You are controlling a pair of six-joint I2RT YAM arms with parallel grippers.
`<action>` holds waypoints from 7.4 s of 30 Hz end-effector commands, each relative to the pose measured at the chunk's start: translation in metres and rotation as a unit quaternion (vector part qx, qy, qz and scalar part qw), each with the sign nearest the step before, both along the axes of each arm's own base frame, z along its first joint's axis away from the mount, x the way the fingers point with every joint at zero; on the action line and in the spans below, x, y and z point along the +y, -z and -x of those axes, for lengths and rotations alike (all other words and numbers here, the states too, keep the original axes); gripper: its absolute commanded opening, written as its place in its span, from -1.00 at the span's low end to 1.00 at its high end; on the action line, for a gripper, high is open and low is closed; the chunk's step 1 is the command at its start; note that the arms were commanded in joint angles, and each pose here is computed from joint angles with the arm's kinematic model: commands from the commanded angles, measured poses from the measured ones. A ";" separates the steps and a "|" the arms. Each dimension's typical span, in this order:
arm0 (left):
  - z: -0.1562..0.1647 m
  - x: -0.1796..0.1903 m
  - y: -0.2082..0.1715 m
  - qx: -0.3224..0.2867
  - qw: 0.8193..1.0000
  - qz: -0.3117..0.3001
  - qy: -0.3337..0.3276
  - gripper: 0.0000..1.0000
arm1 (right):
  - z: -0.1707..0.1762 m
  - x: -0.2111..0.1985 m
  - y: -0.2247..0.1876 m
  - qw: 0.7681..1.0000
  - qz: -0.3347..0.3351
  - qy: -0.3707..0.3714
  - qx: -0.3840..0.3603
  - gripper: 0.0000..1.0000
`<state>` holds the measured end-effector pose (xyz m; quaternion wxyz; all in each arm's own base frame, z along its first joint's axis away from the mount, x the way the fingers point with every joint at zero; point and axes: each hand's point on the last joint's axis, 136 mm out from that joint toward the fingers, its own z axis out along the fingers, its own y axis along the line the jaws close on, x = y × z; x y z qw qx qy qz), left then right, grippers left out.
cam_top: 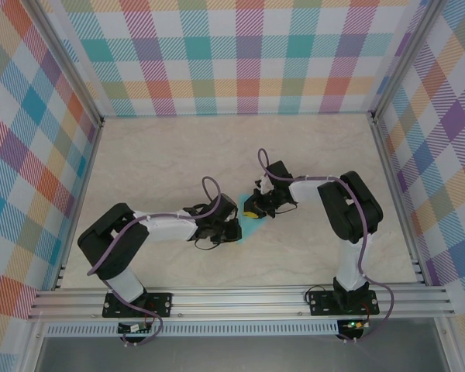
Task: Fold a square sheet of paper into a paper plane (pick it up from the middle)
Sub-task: Fourth fold the wing at the center of the table.
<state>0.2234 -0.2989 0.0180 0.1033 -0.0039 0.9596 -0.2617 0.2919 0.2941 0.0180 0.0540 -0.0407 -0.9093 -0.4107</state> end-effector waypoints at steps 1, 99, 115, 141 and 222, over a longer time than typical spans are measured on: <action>0.017 0.015 0.006 0.017 0.999 -0.025 -0.013 -0.63 | 0.016 -0.024 0.048 0.996 0.086 0.007 0.036 -0.77; -0.003 -0.028 -0.056 -0.020 0.995 0.099 -0.028 -0.67 | 0.021 -0.027 0.057 0.994 0.098 0.004 0.055 -0.80; 0.016 -0.003 0.013 0.056 0.997 0.017 -0.056 -0.70 | 0.023 -0.029 0.062 0.993 0.103 0.004 0.061 -0.79; 0.061 0.048 0.052 0.120 0.987 -0.029 -0.098 -0.74 | 0.024 -0.029 0.062 0.993 0.105 0.006 0.063 -0.80; 0.011 0.049 0.062 0.058 0.983 -0.095 -0.143 -0.89 | 0.008 -0.011 0.016 0.996 0.063 0.004 -0.059 -1.00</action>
